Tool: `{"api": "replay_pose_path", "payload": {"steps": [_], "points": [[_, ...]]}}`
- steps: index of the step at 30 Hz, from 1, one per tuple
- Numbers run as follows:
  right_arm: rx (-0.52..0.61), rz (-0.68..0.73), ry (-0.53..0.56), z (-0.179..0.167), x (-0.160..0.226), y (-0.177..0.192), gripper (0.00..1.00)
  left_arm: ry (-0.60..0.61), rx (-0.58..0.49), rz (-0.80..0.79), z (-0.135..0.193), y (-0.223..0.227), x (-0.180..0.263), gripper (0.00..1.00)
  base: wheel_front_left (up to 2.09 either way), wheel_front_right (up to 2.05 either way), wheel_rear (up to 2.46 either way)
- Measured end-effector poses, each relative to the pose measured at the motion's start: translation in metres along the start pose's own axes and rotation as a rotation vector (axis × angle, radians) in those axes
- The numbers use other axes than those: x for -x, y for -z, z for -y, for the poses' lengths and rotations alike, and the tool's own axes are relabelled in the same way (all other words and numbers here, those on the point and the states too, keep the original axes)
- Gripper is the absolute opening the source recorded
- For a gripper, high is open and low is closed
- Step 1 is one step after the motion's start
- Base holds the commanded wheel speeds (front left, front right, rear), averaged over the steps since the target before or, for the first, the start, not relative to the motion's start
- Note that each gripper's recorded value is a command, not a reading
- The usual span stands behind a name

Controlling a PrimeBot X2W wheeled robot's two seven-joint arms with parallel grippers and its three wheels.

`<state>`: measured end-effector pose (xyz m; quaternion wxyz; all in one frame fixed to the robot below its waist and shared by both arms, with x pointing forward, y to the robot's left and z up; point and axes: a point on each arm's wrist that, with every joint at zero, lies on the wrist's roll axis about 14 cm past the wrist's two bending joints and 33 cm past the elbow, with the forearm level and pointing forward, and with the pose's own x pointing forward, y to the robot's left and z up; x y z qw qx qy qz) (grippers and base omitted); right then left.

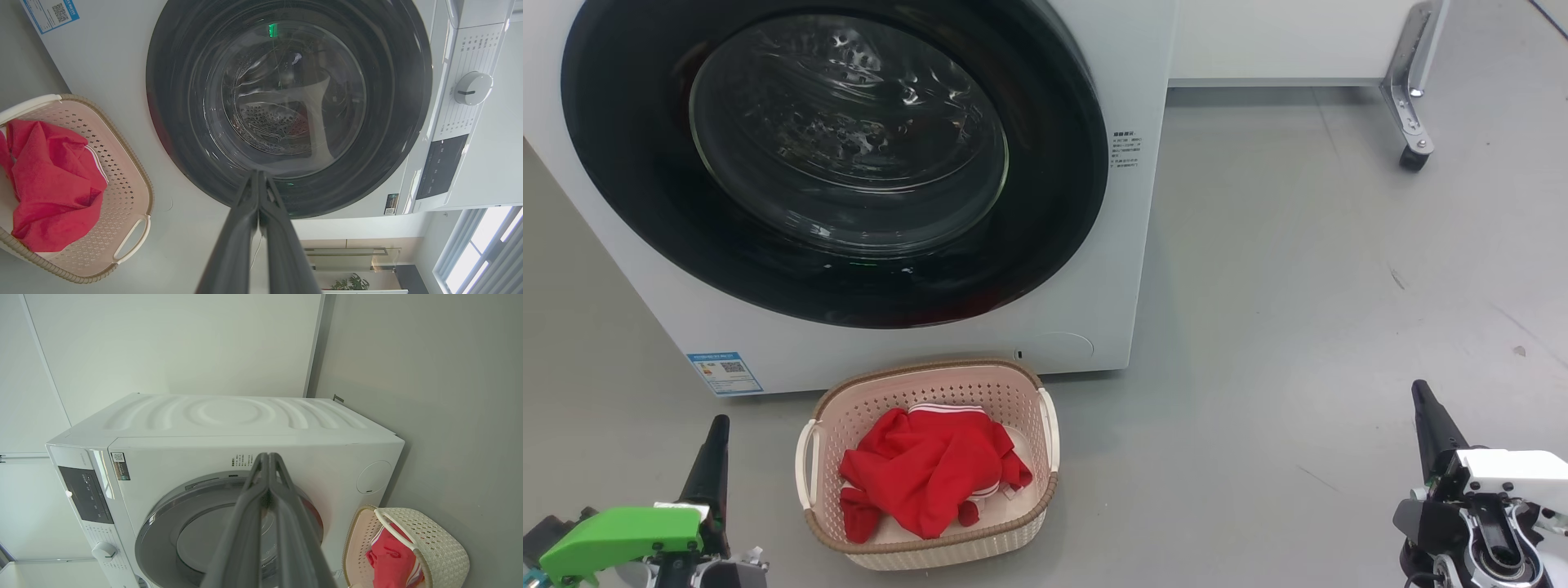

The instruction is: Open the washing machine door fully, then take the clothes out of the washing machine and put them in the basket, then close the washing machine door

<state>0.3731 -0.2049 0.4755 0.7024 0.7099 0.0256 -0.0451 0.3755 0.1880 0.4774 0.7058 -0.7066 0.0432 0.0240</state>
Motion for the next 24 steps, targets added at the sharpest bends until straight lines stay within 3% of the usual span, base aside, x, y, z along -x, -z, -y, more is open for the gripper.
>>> {"api": "replay_pose_path", "payload": {"steps": [24], "points": [[0.000, 0.001, -0.001, -0.0001, 0.0000, -0.0005, 0.00, 0.000, 0.000, 0.000, 0.0001, 0.0001, 0.0000, 0.00, 0.00, 0.00, 0.00]]}}
